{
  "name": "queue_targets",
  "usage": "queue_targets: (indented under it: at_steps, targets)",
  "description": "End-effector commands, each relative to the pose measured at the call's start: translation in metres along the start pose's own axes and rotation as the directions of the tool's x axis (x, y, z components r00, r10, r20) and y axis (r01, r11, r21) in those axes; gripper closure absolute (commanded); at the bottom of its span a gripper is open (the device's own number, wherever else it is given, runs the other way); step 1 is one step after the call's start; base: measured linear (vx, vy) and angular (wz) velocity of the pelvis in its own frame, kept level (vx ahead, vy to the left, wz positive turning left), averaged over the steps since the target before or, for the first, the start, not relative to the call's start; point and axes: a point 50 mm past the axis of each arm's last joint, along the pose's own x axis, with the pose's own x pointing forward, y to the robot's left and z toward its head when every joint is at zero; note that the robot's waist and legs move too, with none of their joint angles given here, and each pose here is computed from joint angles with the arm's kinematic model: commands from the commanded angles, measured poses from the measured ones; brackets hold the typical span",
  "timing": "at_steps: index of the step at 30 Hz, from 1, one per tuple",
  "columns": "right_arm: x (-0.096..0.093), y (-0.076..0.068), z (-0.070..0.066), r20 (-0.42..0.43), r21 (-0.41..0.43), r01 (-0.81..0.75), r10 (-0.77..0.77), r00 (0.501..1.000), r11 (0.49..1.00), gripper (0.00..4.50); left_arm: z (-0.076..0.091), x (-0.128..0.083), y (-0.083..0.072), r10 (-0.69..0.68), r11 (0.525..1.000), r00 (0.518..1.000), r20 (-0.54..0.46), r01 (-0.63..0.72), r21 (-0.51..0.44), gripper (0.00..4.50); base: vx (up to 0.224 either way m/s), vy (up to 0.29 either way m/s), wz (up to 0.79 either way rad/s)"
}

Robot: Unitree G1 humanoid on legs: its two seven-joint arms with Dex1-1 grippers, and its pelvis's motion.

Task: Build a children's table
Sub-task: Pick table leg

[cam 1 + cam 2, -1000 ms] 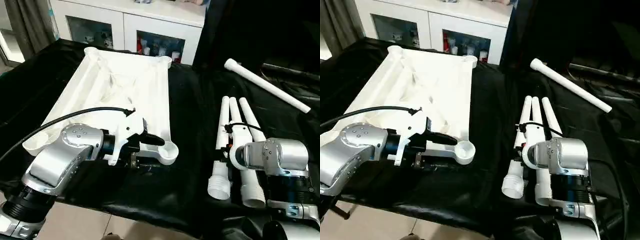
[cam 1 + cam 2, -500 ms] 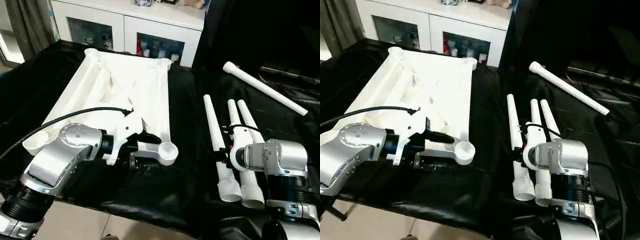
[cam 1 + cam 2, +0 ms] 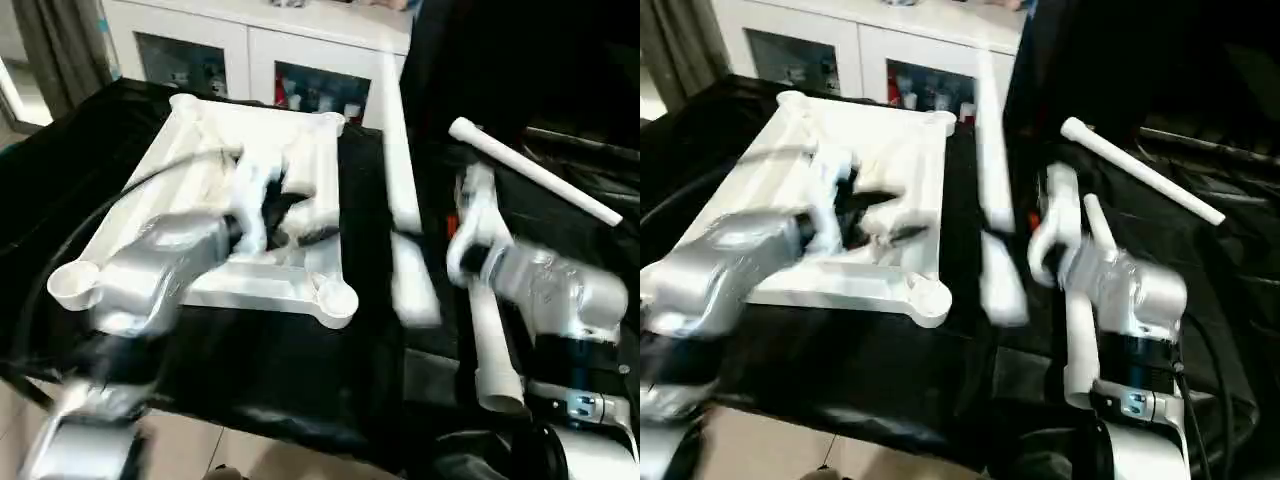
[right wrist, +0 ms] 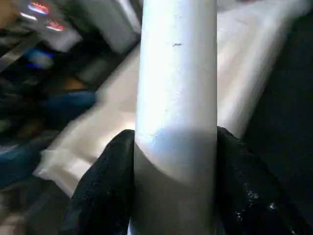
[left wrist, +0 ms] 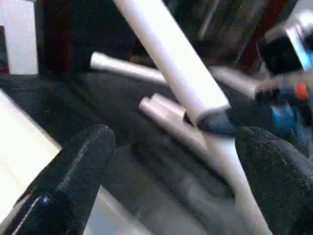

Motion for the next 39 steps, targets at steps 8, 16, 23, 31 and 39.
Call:
queue_targets:
  at_steps: [8, 16, 23, 31, 39]
  targets:
    - [0.004, 0.025, 0.007, 0.029, -0.047, -0.244, 0.245, 0.969, 0.969, 2.66, 0.034, 0.033, -0.025, -0.126, 0.95, 0.966, 0.226, 0.183, -0.254, 0.0, 0.0, 0.0, 0.0]
    - [0.005, 0.028, 0.005, 0.015, -0.071, -0.264, 0.266, 0.964, 0.962, 2.67, 0.027, 0.039, -0.027, -0.11, 0.947, 0.975, 0.192, 0.162, -0.277, 0.0, 0.0, 0.0, 0.0]
    - [0.004, 0.029, 0.006, 0.01, -0.101, -0.258, 0.26, 0.966, 0.961, 2.67, 0.027, 0.038, -0.025, -0.083, 0.951, 0.98, 0.183, 0.133, -0.278, 0.0, 0.0, 0.0, 0.0]
    - [0.006, 0.027, 0.005, 0.004, -0.129, -0.237, 0.239, 0.971, 0.963, 2.67, 0.025, 0.036, -0.019, -0.034, 0.96, 0.988, 0.151, 0.075, -0.271, 0.67, 0.0, 0.0, 0.0]
    - [0.019, 0.034, 0.006, -0.001, -0.307, -0.133, 0.139, 0.99, 0.942, 2.67, 0.023, 0.042, -0.023, 0.025, 0.985, 0.997, 0.076, -0.011, -0.175, 1.34, 0.0, 0.0, 0.0]
